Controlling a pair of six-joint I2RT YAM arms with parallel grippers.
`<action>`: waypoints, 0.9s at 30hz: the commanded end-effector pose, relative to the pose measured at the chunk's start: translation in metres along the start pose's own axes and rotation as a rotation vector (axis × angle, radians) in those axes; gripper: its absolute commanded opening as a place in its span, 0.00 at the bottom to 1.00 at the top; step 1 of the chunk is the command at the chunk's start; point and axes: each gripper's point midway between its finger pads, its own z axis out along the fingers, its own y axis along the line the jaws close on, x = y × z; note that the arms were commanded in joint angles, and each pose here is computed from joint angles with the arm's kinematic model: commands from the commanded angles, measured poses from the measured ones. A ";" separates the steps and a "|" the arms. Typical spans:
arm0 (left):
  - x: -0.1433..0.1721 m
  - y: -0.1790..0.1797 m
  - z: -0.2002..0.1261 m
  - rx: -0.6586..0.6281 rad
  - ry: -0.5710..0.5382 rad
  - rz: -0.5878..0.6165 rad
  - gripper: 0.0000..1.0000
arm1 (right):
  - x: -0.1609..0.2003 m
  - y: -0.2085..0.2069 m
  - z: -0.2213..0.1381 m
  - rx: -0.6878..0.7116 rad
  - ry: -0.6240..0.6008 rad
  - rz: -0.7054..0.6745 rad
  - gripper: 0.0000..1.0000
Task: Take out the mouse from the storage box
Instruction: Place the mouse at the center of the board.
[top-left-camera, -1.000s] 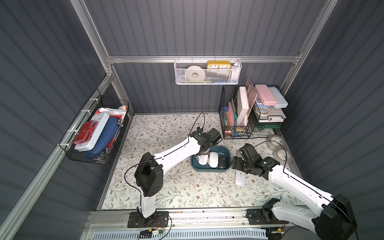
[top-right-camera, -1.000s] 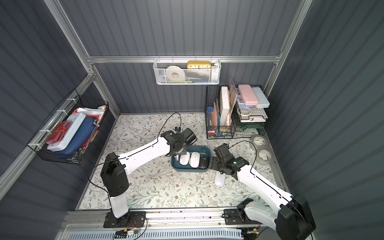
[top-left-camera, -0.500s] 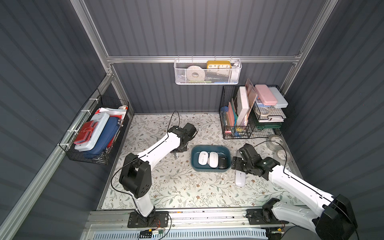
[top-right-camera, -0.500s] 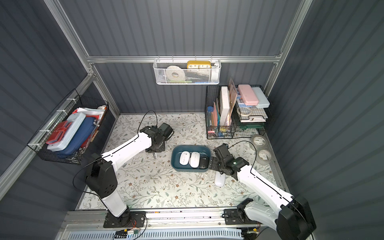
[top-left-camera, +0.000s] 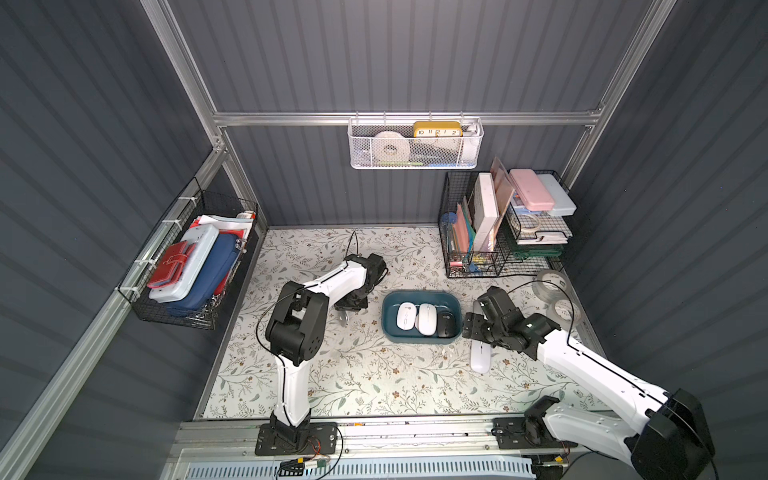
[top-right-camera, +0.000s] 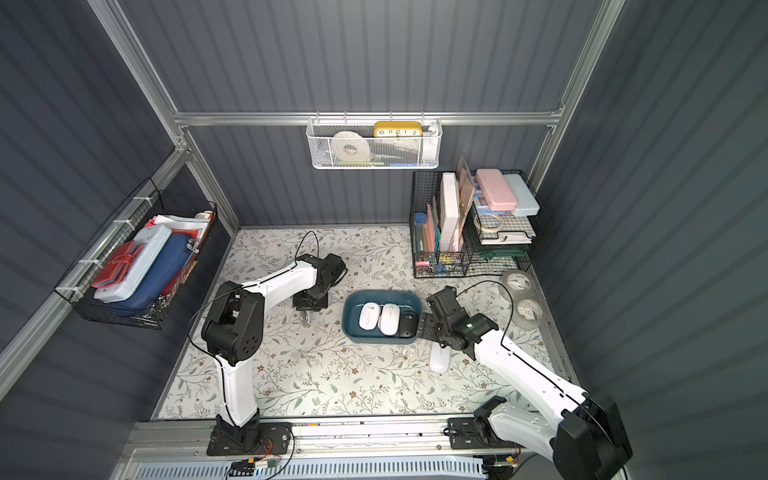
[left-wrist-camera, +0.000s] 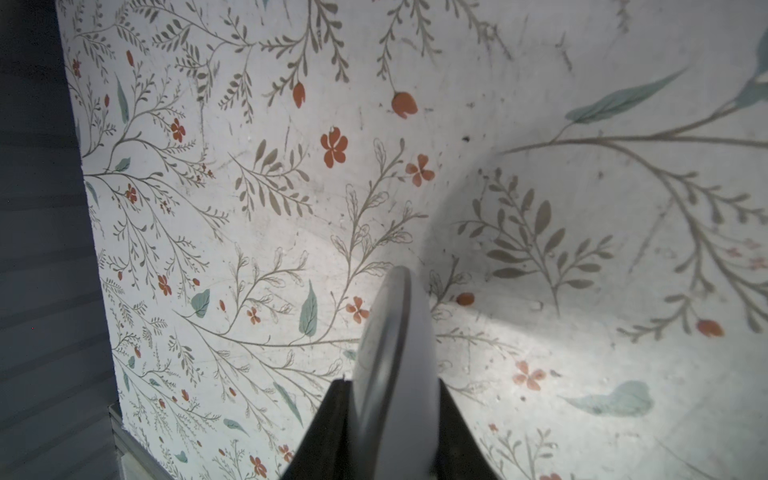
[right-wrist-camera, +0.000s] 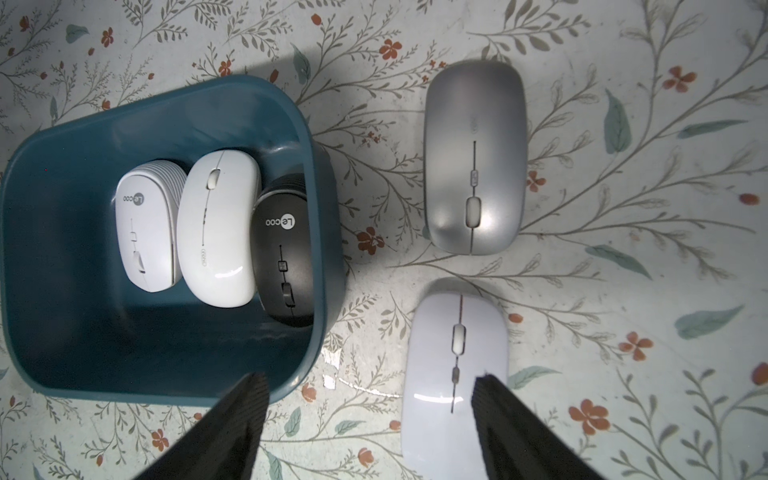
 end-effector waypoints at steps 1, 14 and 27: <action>-0.008 0.000 0.001 -0.016 -0.014 0.023 0.26 | -0.008 0.005 -0.006 -0.007 -0.030 -0.014 0.83; 0.001 -0.019 0.023 0.016 0.035 0.039 0.34 | -0.007 0.006 -0.004 -0.008 -0.020 -0.009 0.83; 0.004 -0.029 0.001 0.169 -0.002 -0.011 0.57 | -0.012 0.018 -0.008 -0.003 -0.034 -0.033 0.83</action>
